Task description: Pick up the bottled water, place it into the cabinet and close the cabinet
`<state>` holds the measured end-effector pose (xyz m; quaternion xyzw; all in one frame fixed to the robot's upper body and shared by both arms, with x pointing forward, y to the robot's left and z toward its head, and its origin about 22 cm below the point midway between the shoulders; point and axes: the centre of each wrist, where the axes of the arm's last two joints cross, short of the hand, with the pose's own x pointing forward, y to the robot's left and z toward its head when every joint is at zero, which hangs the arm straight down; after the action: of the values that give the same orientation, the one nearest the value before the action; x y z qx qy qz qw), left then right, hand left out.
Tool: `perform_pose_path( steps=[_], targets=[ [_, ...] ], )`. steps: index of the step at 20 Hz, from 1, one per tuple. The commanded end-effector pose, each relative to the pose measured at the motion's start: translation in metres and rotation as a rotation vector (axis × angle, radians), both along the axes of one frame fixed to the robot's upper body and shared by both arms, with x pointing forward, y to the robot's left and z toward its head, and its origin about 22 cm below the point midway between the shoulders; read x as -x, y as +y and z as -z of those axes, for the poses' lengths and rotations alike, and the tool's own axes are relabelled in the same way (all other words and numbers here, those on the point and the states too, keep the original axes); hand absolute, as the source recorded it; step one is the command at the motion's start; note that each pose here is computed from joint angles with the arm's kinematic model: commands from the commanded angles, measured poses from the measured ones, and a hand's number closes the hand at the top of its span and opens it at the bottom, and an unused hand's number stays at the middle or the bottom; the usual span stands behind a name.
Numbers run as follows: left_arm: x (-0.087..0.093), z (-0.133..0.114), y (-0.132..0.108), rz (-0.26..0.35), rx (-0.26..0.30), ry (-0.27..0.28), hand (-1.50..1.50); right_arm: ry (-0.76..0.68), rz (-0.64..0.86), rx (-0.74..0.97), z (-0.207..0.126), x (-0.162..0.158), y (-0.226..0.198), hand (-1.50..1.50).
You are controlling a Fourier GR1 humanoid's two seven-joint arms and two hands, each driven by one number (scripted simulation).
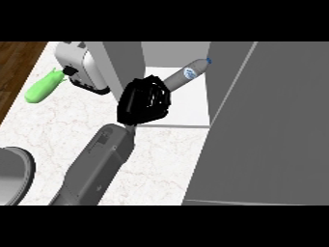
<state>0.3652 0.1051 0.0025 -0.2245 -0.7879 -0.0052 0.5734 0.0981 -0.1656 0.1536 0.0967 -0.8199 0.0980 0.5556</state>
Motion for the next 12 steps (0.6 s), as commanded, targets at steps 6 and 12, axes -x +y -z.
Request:
perform_pose_path(
  steps=[6,12],
  targets=[
    [0.074,0.017,0.062,-0.053,0.053,0.040,1.50,-0.025,-0.145,0.082,-0.022,0.019,-0.004,1.50],
    [0.127,0.001,0.100,-0.073,0.073,0.035,1.50,0.029,-0.356,0.083,-0.021,0.020,0.010,1.50]
  ],
)
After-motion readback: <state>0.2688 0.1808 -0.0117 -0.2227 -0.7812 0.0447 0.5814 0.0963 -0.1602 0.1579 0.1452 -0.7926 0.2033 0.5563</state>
